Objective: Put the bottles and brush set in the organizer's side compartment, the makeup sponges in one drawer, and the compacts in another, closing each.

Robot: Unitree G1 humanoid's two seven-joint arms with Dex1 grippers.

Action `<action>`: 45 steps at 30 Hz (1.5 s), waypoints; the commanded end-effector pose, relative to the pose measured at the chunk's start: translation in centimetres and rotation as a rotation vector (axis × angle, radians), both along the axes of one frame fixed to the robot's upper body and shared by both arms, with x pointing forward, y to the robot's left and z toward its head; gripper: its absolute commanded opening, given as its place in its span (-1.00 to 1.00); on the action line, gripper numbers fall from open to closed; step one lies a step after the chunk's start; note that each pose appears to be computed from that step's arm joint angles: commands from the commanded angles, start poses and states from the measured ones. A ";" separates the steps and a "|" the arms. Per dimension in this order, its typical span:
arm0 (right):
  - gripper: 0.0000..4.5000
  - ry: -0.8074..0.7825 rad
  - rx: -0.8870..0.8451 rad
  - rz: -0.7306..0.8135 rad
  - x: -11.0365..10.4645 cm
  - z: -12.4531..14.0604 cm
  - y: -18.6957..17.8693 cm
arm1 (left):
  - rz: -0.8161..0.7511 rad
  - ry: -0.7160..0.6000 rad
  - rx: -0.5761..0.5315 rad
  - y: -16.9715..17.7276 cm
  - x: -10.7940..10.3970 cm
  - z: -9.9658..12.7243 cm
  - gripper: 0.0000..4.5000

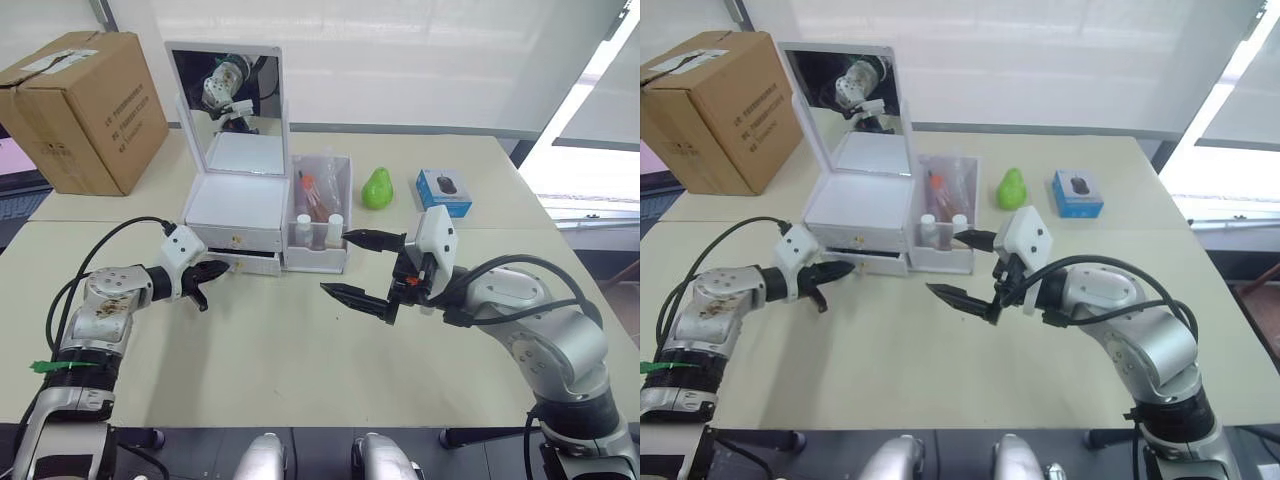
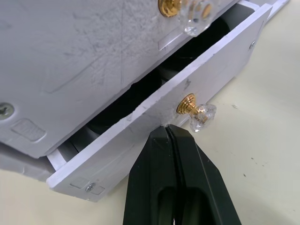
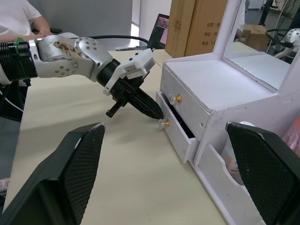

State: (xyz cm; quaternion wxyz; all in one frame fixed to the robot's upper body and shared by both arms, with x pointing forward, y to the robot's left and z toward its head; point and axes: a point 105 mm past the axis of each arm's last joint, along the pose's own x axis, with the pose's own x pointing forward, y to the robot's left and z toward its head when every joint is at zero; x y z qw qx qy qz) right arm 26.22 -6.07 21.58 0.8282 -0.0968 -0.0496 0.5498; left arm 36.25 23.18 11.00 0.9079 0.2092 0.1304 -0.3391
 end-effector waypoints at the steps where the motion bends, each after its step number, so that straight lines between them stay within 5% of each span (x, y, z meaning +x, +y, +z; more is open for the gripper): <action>1: 1.00 -0.044 0.017 0.001 -0.6 1.1 -0.1 | -0.007 -0.054 0.003 -0.4 0.6 1.2 -0.99; 13: 1.00 -0.036 0.016 -0.010 -0.6 1.0 -0.3 | 0.008 -0.084 -0.023 -1.6 1.9 1.2 -0.99; 31: 1.00 -0.039 0.017 -0.007 -0.4 1.0 -0.4 | 0.030 -0.090 -0.011 0.2 0.9 2.1 -0.99; 38: 1.00 -0.040 0.008 -0.061 0.1 1.1 -2.3 | -0.012 -0.094 -0.170 1.5 -2.3 5.9 -0.99; 45: 1.00 -0.022 -0.041 -0.270 1.0 0.4 -9.2 | 0.065 -0.071 -0.203 9.2 -8.7 9.9 -0.91</action>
